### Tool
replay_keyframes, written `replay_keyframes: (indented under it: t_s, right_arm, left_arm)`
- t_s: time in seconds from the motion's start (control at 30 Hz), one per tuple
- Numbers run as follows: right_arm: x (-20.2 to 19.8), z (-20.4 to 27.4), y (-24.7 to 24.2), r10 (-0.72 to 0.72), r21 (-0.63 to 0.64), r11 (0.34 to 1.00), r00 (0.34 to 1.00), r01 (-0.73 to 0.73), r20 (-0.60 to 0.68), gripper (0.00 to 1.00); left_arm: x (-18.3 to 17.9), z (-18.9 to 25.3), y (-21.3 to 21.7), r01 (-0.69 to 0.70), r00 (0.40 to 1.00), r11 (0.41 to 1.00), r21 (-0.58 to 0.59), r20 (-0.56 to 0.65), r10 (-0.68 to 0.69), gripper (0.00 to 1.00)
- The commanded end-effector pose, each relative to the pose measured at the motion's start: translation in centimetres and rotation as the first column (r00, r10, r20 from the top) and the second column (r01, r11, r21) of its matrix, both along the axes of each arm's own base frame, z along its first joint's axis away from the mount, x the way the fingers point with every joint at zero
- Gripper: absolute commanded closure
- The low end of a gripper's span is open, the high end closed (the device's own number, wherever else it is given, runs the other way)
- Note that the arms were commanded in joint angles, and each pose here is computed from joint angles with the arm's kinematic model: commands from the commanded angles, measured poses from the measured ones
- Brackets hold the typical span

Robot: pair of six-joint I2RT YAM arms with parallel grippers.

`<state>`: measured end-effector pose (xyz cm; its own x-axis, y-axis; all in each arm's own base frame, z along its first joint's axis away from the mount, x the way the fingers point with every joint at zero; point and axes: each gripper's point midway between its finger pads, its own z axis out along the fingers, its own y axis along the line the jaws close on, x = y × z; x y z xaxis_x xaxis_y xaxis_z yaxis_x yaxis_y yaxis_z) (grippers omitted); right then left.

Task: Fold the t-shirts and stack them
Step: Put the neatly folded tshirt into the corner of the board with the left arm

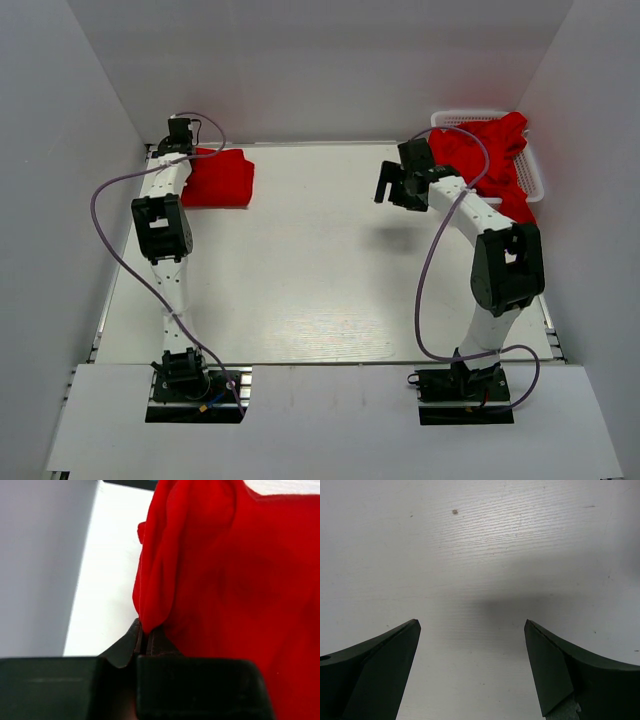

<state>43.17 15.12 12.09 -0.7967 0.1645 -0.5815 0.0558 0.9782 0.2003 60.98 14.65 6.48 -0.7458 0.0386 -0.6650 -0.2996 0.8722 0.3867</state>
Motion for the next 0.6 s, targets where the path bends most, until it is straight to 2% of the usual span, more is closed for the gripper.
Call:
replay_keyframes:
  t_s: [0.0,0.07,0.23,0.3,0.5,0.57]
  right_arm:
    - [0.8,0.5,0.8,0.002,0.035,0.999,1.000,-0.002,0.005,0.10]
    - [0.7,0.3,1.1,0.011,0.042,0.999,1.000,-0.011,-0.004,0.10]
    - [0.8,0.6,0.9,0.000,0.041,0.999,1.000,-0.001,0.003,0.10]
    - [0.7,0.7,0.2,-0.015,0.036,0.999,1.000,0.015,0.001,0.10]
    - [0.2,1.2,0.4,-0.018,0.027,0.999,1.000,0.018,0.003,0.10]
    - [-0.1,1.2,0.5,-0.010,0.026,1.000,1.000,0.010,-0.001,0.10]
  left_arm:
    - [2.1,5.5,2.7,-0.052,0.989,0.990,0.129,0.144,0.034,1.00]
    - [2.4,6.2,3.8,-0.080,0.983,0.983,0.163,0.174,0.051,1.00]
    - [2.5,6.7,5.1,-0.103,0.978,0.981,0.164,0.194,0.070,1.00]
    - [2.0,7.2,6.3,-0.153,0.972,0.970,0.187,0.205,0.114,1.00]
    - [1.7,8.1,7.5,-0.179,0.964,0.967,0.181,0.228,0.136,1.00]
    - [1.4,9.4,7.4,-0.186,0.959,0.967,0.174,0.248,0.140,0.41]
